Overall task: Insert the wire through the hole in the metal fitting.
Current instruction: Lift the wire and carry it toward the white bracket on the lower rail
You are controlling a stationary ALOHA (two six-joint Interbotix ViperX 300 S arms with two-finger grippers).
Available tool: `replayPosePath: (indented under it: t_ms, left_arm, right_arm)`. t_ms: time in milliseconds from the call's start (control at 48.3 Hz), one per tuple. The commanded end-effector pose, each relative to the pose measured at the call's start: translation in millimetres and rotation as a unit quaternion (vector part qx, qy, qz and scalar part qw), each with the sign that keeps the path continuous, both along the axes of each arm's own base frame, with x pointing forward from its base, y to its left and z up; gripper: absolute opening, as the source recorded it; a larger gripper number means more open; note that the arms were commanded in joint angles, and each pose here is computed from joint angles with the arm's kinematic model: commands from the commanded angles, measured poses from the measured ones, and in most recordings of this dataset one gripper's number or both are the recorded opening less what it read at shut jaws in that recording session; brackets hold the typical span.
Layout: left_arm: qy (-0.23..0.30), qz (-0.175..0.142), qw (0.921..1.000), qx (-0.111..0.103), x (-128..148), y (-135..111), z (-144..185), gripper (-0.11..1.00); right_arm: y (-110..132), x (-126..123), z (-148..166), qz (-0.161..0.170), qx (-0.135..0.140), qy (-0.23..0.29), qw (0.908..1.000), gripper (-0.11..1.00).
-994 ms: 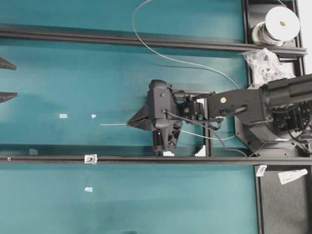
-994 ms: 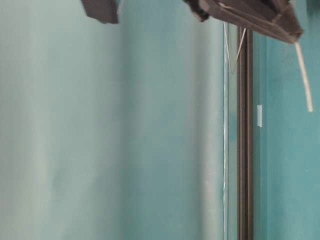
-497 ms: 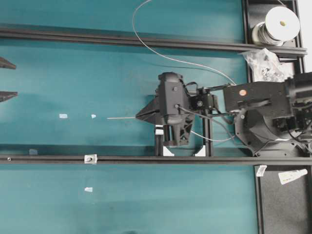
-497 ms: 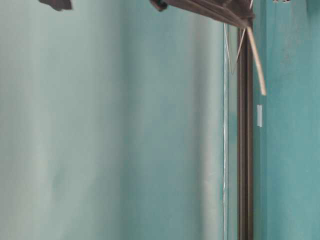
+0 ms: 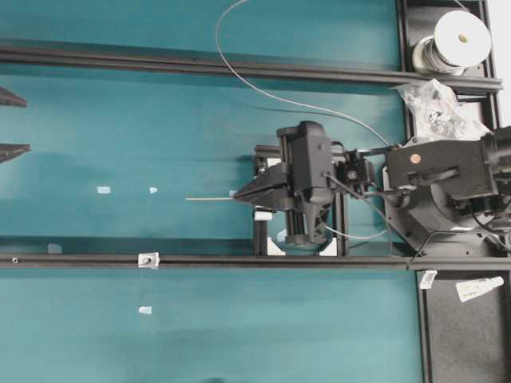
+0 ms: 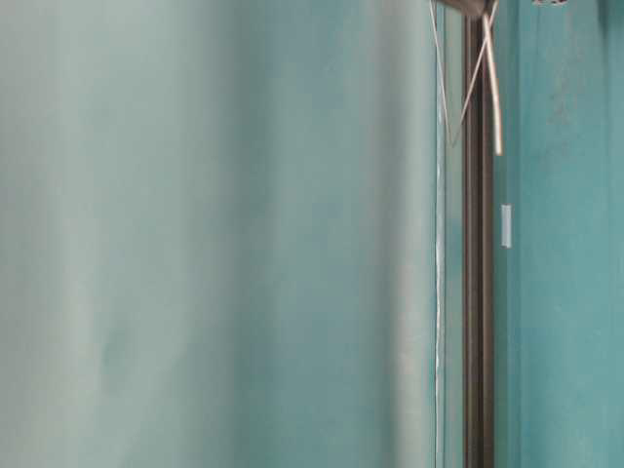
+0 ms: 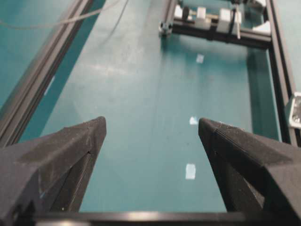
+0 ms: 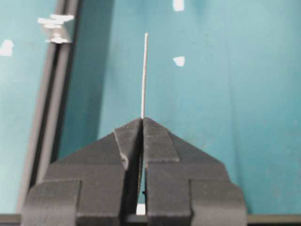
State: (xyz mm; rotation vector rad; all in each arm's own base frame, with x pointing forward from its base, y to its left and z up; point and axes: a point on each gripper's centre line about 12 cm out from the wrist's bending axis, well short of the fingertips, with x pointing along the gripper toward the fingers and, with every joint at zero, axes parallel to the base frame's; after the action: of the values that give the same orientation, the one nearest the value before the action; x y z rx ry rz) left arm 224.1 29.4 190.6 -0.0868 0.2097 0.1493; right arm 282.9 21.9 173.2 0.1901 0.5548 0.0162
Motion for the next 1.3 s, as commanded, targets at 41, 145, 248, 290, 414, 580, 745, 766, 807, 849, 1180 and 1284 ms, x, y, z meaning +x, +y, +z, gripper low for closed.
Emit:
replayPosePath:
  t_ms: [41, 145, 248, 290, 414, 580, 745, 766, 807, 849, 1180, 1284]
  left_arm:
    - [-0.019, 0.000, 0.9998, 0.001, 2.2, -0.1, 6.4, 0.67]
    - [-0.026, -0.004, 0.9997, 0.002, 3.1, -2.1, 8.3, 0.67]
    - [-0.033, -0.011, 0.9994, 0.003, 4.2, -4.8, 10.7, 0.67]
    - [-0.037, -0.014, 0.9992, 0.003, 4.8, -6.1, 11.9, 0.67]
    - [-0.043, -0.026, 0.9987, 0.007, 5.6, -11.8, 13.4, 0.67]
    - [-0.035, -0.037, 0.9987, 0.007, 10.2, -16.4, 8.6, 0.67]
    - [-0.034, -0.049, 0.9982, 0.012, 25.5, -21.5, 3.2, 0.67]
    - [-0.033, -0.051, 0.9981, 0.013, 28.0, -22.2, 2.6, 0.67]
    - [-0.032, -0.053, 0.9979, 0.015, 32.6, -23.2, 0.9, 0.67]
    - [-0.028, -0.056, 0.9979, 0.019, 36.7, -24.0, -2.0, 0.66]
    - [-0.039, -0.059, 0.9970, 0.032, 45.3, -24.9, -6.6, 0.66]
    - [-0.042, -0.059, 0.9969, 0.032, 44.5, -25.2, -5.0, 0.66]
  right_arm:
    - [6.1, -1.0, 11.4, 0.004, 0.011, -0.020, 0.9997, -0.01]
    - [10.9, -0.8, 13.6, 0.012, 0.011, -0.016, 0.9997, -0.01]
    - [13.2, -0.6, 14.0, 0.017, 0.010, -0.012, 0.9997, -0.01]
    - [14.4, -1.3, 13.3, 0.019, 0.011, -0.010, 0.9997, -0.01]
    - [22.4, -2.1, 14.2, 0.028, 0.018, -0.011, 0.9994, -0.01]
    - [35.4, -4.6, 14.7, 0.039, 0.036, -0.011, 0.9985, -0.01]
    - [42.6, -5.8, 13.1, 0.037, 0.056, -0.022, 0.9975, -0.01]
    - [43.2, -5.8, 12.9, 0.037, 0.058, -0.024, 0.9973, -0.01]
    - [44.3, -6.2, 11.0, 0.035, 0.063, -0.026, 0.9971, -0.01]
    - [44.8, -7.1, 8.8, 0.032, 0.068, -0.028, 0.9968, -0.01]
    - [55.2, -6.5, -9.9, 0.009, 0.100, -0.041, 0.9941, -0.01]
    - [58.8, -4.2, -14.9, 0.004, 0.103, -0.037, 0.9940, -0.01]
